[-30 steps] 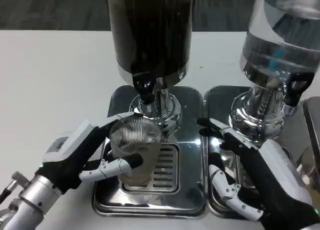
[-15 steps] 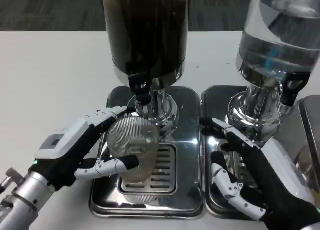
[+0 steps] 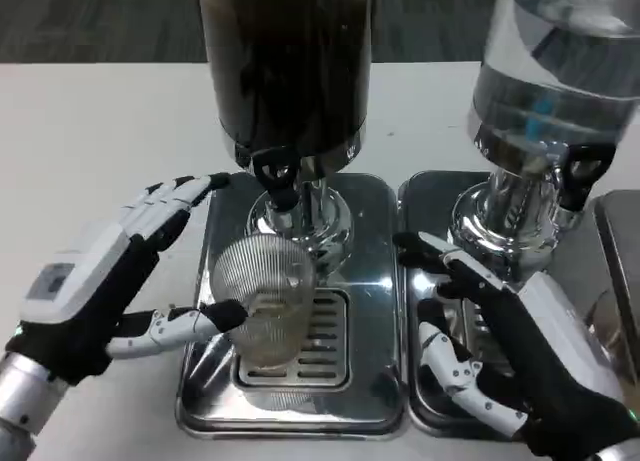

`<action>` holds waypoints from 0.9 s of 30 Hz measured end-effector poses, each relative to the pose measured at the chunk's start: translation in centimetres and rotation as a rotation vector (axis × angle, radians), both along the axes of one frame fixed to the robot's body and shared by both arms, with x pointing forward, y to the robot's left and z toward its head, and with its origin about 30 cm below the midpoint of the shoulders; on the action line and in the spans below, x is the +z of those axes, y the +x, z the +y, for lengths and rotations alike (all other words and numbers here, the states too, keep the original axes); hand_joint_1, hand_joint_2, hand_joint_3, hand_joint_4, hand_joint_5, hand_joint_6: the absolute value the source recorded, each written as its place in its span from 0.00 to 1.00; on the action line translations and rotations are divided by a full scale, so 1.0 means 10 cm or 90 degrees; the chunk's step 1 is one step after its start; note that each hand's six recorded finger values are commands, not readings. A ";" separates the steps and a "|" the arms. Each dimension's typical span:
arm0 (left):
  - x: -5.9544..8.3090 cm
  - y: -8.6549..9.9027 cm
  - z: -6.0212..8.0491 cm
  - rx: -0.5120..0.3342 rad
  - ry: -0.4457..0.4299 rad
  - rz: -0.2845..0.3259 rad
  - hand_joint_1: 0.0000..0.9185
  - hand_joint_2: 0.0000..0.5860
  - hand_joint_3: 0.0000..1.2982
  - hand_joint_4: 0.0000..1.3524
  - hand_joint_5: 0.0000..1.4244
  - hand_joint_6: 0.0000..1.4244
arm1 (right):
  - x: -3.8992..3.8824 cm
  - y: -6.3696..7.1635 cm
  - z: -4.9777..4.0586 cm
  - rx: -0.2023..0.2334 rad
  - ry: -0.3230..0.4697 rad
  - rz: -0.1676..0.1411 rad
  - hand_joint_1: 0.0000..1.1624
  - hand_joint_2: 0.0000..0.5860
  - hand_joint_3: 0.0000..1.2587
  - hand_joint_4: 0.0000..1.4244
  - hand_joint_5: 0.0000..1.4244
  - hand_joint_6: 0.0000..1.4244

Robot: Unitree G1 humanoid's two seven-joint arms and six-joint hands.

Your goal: Grasp the cup under the faucet to collect the drink, then remove the cup.

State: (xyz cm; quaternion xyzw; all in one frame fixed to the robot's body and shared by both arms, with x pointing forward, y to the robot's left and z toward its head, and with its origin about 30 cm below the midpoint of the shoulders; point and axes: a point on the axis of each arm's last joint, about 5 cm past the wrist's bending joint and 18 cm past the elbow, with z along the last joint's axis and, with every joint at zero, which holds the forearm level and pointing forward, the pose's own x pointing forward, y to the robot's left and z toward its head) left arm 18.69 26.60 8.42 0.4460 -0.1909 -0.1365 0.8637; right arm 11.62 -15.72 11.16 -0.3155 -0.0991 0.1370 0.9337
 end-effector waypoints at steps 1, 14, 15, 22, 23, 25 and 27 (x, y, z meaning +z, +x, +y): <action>0.03 -0.01 0.02 -0.001 -0.005 -0.006 0.00 0.14 0.09 0.01 0.06 0.05 | 0.000 0.00 0.000 0.000 0.000 0.000 0.41 1.00 0.15 0.16 0.14 0.20; 0.42 0.06 0.17 -0.084 -0.264 0.010 0.00 0.22 0.17 0.15 0.17 0.13 | -0.003 0.00 -0.003 -0.001 0.001 0.002 0.41 1.00 0.16 0.16 0.15 0.19; 0.46 0.10 0.19 -0.091 -0.294 0.020 0.00 0.22 0.19 0.15 0.18 0.13 | -0.003 0.00 -0.003 -0.001 0.001 0.002 0.41 1.00 0.16 0.16 0.15 0.19; 0.57 0.29 0.28 -0.164 -0.419 0.135 0.00 0.20 0.22 0.18 0.21 0.16 | -0.010 -0.01 -0.003 -0.003 0.002 0.004 0.41 1.00 0.16 0.16 0.15 0.19; 0.58 0.31 0.28 -0.171 -0.428 0.146 0.00 0.19 0.23 0.17 0.21 0.15 | -0.011 -0.01 -0.003 -0.003 0.002 0.004 0.41 1.00 0.16 0.16 0.15 0.19; 0.61 0.36 0.29 -0.206 -0.455 0.192 0.00 0.19 0.23 0.17 0.21 0.15 | -0.018 -0.01 -0.002 -0.005 0.003 0.006 0.41 1.00 0.16 0.16 0.15 0.19; 0.64 0.41 0.28 -0.251 -0.485 0.242 0.00 0.17 0.23 0.18 0.21 0.16 | -0.021 -0.01 -0.001 -0.006 0.004 0.006 0.41 1.00 0.16 0.16 0.15 0.19</action>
